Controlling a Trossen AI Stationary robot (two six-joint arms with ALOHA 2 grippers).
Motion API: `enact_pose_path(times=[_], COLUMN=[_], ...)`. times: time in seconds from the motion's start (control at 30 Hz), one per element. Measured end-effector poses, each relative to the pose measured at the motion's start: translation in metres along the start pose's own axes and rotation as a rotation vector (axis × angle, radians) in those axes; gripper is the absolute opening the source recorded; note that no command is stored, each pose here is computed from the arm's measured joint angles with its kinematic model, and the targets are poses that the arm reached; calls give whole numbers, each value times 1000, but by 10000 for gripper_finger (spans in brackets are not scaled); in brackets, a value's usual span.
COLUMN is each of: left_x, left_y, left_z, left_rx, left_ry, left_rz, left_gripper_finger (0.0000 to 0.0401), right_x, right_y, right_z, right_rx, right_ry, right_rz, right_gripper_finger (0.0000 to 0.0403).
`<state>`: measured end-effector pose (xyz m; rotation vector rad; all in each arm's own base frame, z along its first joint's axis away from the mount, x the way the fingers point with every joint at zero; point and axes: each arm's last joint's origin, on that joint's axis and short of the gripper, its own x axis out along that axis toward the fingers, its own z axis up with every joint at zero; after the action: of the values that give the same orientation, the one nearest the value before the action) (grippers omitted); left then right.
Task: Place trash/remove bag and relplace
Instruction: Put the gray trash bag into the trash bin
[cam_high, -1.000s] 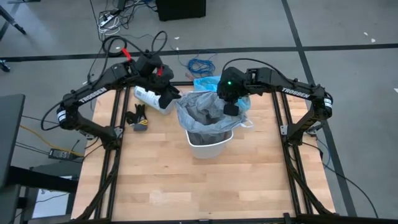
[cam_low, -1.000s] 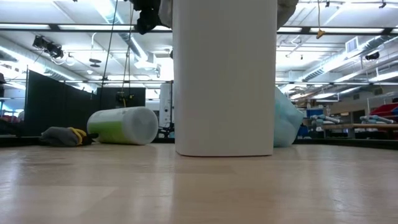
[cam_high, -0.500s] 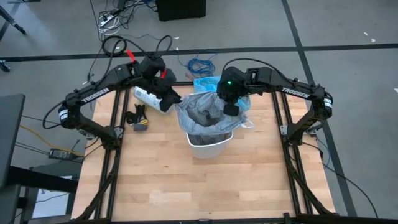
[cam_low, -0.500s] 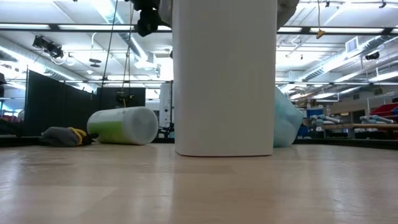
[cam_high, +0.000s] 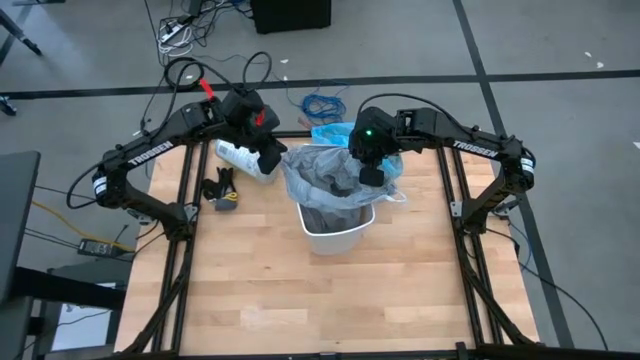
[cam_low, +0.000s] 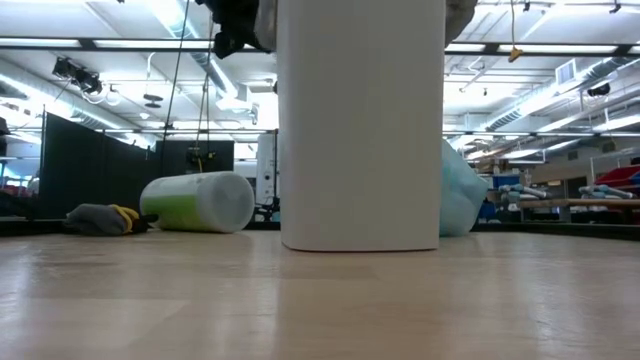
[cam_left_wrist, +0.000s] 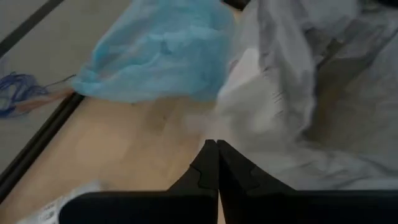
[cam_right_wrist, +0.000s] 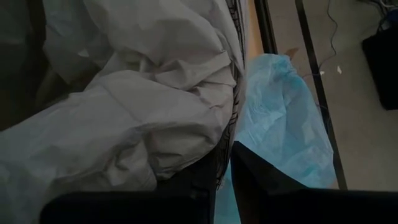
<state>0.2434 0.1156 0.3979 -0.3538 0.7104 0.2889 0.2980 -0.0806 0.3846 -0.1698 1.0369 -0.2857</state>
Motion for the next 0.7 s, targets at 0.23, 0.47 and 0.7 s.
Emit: enact_pose_path(times=[0.23,0.47,0.7], left_x=[8,15,-62], left_y=[5,5,-5], left_z=[-12,-21,14], left_rx=[32,15,-22], left_ry=[94,123,-294], left_rz=[90,79,53], left_gripper_finger=[2,1,13], right_x=[8,22,21], right_y=[-1,2,3], right_z=[-5,-15,-11], right_rx=[33,58,42], right_ry=[34,83,18], right_rz=[1,33,56], right_gripper_finger=[37,36,32])
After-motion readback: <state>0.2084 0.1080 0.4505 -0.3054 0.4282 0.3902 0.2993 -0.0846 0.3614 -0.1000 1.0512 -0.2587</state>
